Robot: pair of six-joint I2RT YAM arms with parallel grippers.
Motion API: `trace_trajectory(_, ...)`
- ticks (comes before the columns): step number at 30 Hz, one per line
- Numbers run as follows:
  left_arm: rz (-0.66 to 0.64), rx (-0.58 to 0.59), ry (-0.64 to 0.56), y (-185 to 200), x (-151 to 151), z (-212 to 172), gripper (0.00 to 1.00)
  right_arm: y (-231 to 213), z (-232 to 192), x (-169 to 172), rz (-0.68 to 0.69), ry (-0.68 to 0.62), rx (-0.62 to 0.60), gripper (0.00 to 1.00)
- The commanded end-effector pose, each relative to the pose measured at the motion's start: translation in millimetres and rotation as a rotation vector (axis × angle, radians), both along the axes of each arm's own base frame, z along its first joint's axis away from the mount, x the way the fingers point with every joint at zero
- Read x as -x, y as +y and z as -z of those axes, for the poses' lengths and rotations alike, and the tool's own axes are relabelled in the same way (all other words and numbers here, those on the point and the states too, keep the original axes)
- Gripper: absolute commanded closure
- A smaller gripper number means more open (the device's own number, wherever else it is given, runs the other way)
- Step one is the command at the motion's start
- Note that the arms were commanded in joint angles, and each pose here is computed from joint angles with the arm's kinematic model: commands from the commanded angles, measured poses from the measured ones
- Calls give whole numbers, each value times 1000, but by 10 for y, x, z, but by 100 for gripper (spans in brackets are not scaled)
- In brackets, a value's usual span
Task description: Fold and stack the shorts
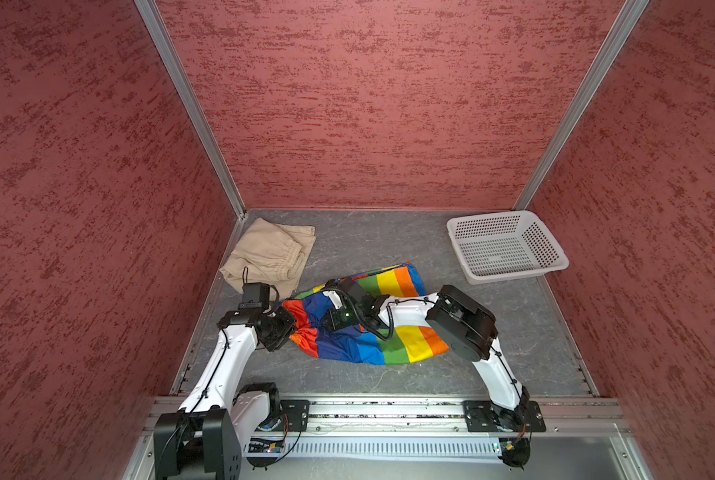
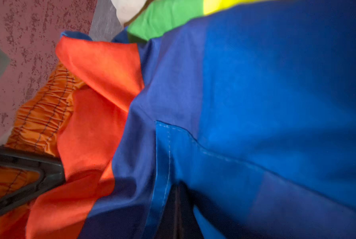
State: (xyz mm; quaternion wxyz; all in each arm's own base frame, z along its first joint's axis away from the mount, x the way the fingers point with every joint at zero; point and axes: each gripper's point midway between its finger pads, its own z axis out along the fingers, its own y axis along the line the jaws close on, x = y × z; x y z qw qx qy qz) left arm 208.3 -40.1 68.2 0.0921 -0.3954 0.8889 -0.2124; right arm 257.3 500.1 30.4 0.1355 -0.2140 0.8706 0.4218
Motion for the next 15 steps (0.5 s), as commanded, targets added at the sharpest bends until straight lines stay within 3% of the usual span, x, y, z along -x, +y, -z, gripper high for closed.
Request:
trace_trajectory(1,10,-9,-34,-5,-86,-90,94,-6,-88,30,-51,-35,21,100)
trace_trajectory(6,14,-16,-38,2,-70,-129,94,-420,-567,-299,29,-187,47,100)
trace_trajectory(10,13,-23,-43,10,-57,-167,94,-869,-765,-473,129,-201,41,100)
trace_trajectory(13,18,-37,-41,21,-48,-200,94,-991,-823,-370,128,-177,-1,100)
trace_trajectory(15,21,-53,-41,41,-49,-222,94,-928,-877,-168,58,-155,-56,99)
